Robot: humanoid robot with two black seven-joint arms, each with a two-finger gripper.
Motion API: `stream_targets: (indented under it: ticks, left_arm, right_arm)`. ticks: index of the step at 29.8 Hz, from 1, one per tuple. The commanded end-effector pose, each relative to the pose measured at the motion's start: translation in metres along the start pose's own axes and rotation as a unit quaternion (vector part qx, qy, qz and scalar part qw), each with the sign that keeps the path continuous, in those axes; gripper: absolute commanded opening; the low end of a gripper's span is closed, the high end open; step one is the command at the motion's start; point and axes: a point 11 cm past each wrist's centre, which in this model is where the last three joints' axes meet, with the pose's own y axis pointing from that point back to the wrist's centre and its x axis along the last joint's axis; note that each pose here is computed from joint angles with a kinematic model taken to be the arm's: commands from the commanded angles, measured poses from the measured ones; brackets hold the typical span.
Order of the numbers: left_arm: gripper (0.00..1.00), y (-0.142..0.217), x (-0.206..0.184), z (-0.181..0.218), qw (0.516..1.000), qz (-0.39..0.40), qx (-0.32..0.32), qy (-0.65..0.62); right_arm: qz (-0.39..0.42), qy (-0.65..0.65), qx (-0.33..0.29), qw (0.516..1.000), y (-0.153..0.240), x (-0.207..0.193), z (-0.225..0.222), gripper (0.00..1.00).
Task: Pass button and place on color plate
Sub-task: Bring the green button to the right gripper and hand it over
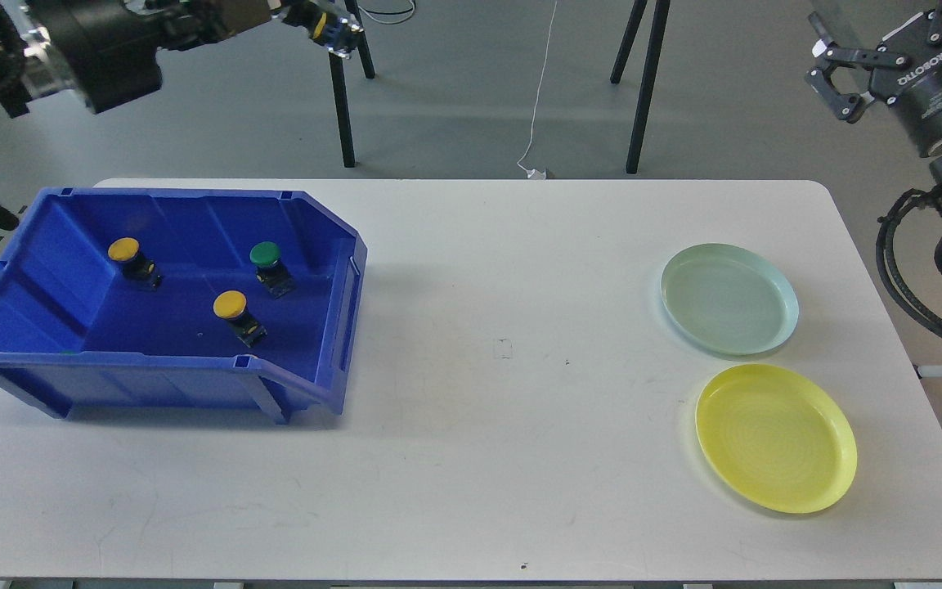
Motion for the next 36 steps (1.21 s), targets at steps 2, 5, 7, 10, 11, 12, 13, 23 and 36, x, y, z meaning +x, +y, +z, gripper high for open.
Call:
stream_targets:
  ticks: [2, 5, 7, 10, 11, 12, 13, 23, 36]
  left_arm:
    - [0.24, -0.069, -0.048, 0.033, 0.997, 0.011, -0.066, 0.048]
    - [0.24, -0.095, -0.069, 0.041, 0.994, 0.021, -0.078, 0.069]
    - [0.24, -0.108, -0.082, 0.041, 0.994, 0.019, -0.077, 0.074]
    - [0.24, -0.123, -0.102, 0.048, 0.993, 0.008, -0.082, 0.086]
    - [0.24, -0.127, -0.109, 0.050, 0.992, 0.005, -0.082, 0.091]
    - [0.24, -0.130, -0.113, 0.050, 0.992, 0.004, -0.081, 0.094]
    - [0.24, -0.134, -0.116, 0.049, 0.992, 0.003, -0.077, 0.097]
    - [0.24, -0.146, -0.129, 0.048, 0.992, -0.001, -0.067, 0.111]
    - [0.25, -0.149, -0.136, 0.053, 0.991, -0.006, -0.071, 0.116]
  right_arm:
    - [0.014, 0.009, -0.044, 0.999, 0.010, -0.007, 0.034, 0.98]
    - [0.018, 0.040, -0.065, 0.997, 0.011, -0.012, 0.046, 0.94]
    - [0.011, 0.050, -0.073, 0.996, 0.009, -0.017, 0.053, 0.93]
    - [-0.002, 0.037, -0.076, 0.996, 0.004, -0.027, 0.066, 0.91]
    - [-0.007, 0.031, -0.079, 0.996, 0.003, -0.033, 0.073, 0.91]
    - [-0.009, 0.028, -0.084, 0.996, 0.003, -0.037, 0.081, 0.91]
    - [-0.013, 0.027, -0.093, 0.995, 0.003, -0.042, 0.092, 0.91]
    - [-0.036, 0.018, -0.117, 0.992, -0.002, -0.061, 0.126, 0.91]
    - [-0.054, 0.040, -0.119, 0.991, -0.011, -0.070, 0.129, 0.75]
